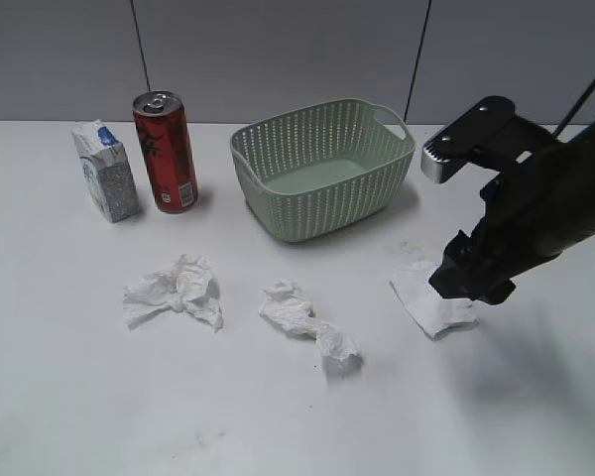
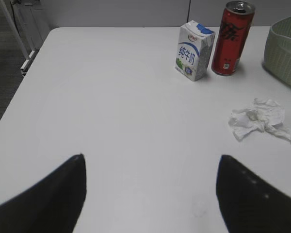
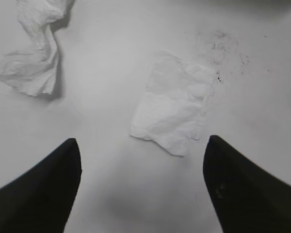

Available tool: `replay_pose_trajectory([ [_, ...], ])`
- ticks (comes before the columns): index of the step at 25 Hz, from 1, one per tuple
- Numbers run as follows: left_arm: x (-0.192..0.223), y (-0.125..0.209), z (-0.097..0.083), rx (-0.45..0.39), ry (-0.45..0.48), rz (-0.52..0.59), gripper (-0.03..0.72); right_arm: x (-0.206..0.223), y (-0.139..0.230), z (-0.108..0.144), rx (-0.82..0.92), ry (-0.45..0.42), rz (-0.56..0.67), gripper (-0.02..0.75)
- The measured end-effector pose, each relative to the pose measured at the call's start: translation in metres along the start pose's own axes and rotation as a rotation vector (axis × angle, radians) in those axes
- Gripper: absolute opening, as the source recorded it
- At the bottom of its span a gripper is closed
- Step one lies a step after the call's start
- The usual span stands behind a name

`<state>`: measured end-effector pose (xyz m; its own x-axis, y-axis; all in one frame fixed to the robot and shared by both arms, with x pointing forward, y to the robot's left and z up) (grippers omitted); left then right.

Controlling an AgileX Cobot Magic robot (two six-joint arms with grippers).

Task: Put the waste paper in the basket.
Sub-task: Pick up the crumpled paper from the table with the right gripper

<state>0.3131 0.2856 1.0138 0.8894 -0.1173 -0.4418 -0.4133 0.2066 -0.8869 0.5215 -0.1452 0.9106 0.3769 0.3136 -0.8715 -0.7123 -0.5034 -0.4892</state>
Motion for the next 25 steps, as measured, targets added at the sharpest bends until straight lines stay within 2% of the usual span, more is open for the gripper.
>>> replay_pose_trajectory([
  [6,0.0,0.0,0.0,0.0,0.0,0.0,0.61,0.041,-0.003,-0.015,-0.014,0.053,0.104,0.593],
  [11,0.0,0.0,0.0,0.0,0.0,0.0,0.593,0.071,0.002,-0.02,0.0,0.053,0.175,0.593],
  [17,0.0,0.0,0.0,0.0,0.0,0.0,0.591,0.093,0.001,-0.034,0.009,0.115,0.161,0.593],
  [25,0.0,0.0,0.0,0.0,0.0,0.0,0.591,0.113,0.011,-0.036,0.016,0.117,0.195,0.591],
])
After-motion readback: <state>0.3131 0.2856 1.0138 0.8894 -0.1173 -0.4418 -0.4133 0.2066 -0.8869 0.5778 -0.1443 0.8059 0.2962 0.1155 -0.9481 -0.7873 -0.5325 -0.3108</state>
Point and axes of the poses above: a point on each arm's last joint axis where the gripper is mounted, x pointing out along that axis toward the gripper, z along the wrist's bending axis when the last joint is at zero, y = z × x, the point moved 9 cm from there along x, pointing out along that axis toward the gripper, and after that the axes turned 6 degrees about x, right-handed, at the moved point
